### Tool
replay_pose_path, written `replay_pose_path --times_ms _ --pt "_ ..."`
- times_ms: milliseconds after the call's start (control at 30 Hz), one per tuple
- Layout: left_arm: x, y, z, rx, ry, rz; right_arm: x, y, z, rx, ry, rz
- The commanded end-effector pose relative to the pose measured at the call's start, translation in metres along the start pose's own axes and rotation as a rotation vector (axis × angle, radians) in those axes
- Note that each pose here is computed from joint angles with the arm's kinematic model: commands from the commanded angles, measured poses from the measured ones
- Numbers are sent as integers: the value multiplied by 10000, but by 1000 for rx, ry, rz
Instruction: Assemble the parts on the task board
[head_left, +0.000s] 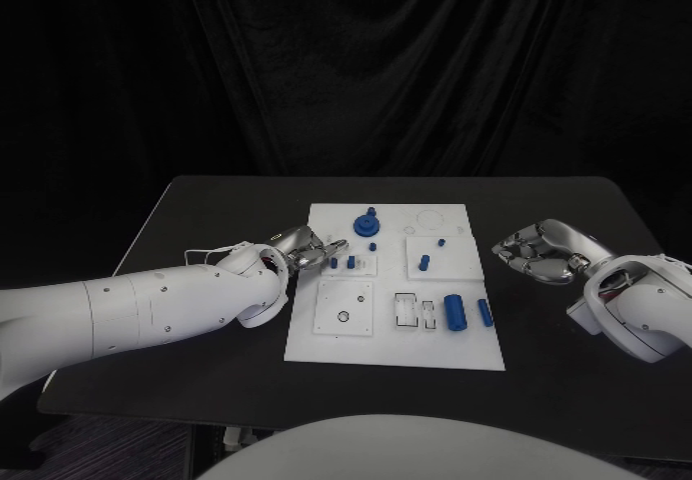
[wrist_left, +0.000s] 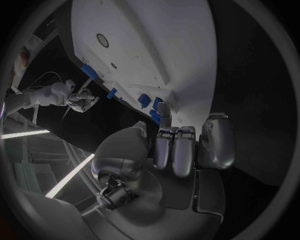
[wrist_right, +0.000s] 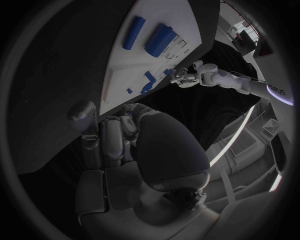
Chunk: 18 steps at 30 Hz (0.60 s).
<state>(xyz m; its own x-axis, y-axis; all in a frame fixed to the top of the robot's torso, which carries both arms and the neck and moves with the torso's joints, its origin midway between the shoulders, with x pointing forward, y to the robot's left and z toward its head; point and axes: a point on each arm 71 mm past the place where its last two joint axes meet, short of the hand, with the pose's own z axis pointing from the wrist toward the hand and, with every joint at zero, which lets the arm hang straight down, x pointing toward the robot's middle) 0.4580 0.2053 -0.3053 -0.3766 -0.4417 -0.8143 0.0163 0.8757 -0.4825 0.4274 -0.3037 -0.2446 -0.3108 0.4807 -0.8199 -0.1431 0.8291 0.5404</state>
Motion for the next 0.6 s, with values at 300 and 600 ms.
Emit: replay_pose_path --times_ms 300,600 --pt "-376 -117 -129 249 -236 -43 -21 -14 -14 -3 -27 -1" --pt "-776 -420 -67 443 -226 20 -17 18 0 -24 -38 -1"
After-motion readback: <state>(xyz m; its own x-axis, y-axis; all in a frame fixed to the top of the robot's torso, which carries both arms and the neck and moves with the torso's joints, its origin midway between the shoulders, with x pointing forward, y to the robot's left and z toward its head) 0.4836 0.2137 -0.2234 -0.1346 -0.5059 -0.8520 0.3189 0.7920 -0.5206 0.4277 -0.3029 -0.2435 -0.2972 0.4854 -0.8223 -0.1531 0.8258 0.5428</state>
